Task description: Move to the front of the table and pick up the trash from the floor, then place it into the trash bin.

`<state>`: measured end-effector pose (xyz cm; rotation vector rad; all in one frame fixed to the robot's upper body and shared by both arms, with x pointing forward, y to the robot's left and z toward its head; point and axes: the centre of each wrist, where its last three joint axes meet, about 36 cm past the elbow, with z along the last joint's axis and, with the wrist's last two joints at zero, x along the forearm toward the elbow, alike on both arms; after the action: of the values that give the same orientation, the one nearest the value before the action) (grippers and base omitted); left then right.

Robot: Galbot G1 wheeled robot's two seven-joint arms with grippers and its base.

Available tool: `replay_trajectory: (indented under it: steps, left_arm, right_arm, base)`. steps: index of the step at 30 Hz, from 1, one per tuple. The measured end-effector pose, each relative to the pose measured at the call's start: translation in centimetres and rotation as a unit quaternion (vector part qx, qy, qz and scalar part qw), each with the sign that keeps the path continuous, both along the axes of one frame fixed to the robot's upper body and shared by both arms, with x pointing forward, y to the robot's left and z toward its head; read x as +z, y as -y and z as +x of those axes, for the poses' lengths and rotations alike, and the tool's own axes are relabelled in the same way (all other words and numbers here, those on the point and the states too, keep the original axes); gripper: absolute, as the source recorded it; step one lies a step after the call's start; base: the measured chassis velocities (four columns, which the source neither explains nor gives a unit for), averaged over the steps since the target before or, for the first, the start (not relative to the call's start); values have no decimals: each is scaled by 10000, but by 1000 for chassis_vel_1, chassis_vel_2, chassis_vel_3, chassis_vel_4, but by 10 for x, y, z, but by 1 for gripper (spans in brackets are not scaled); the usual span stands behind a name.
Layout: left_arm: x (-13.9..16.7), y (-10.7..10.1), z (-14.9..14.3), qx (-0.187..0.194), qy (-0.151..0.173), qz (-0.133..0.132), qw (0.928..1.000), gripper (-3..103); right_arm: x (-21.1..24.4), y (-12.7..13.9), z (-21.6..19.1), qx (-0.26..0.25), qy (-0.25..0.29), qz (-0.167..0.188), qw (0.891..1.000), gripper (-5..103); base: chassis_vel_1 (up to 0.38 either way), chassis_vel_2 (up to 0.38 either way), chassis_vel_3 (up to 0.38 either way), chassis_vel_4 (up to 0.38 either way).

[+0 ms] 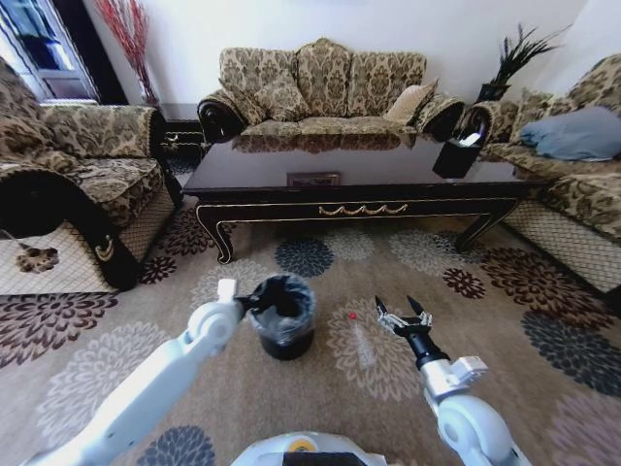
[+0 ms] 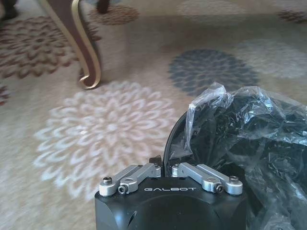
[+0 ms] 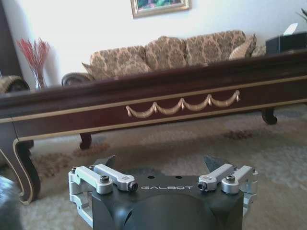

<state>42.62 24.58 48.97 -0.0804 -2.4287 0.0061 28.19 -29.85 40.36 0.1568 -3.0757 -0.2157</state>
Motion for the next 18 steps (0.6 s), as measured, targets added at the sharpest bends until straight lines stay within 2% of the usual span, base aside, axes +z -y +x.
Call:
replay_trajectory:
  steps: [2, 5, 7, 9, 18]
  left_arm:
    - [-2, -13, -7, 123, 50, 6, 9999, 4]
    - [-4, -19, -13, 227, 106, -50, 9997, 4]
    - [-8, -24, -23, 451, 138, -218, 9986, 4]
    - [-10, -28, -28, 554, 131, -280, 9980, 4]
    - [-14, -36, -36, 721, 168, -355, 9966, 4]
  right_arm:
    - [-20, 5, 6, -74, -96, -61, 9999, 100]
    - [-34, 9, 10, -191, -179, -59, 9996, 100]
    - [-56, 15, 14, -353, -304, -48, 9989, 100]
    - [-67, 19, 14, -387, -367, -87, 9985, 100]
    - [-118, 22, 12, -529, -723, -220, 9957, 100]
  base:
    - [0, 0, 0, 0]
    - [0, 0, 0, 0]
    - [0, 0, 0, 0]
    - [0, 0, 0, 0]
    - [0, 0, 0, 0]
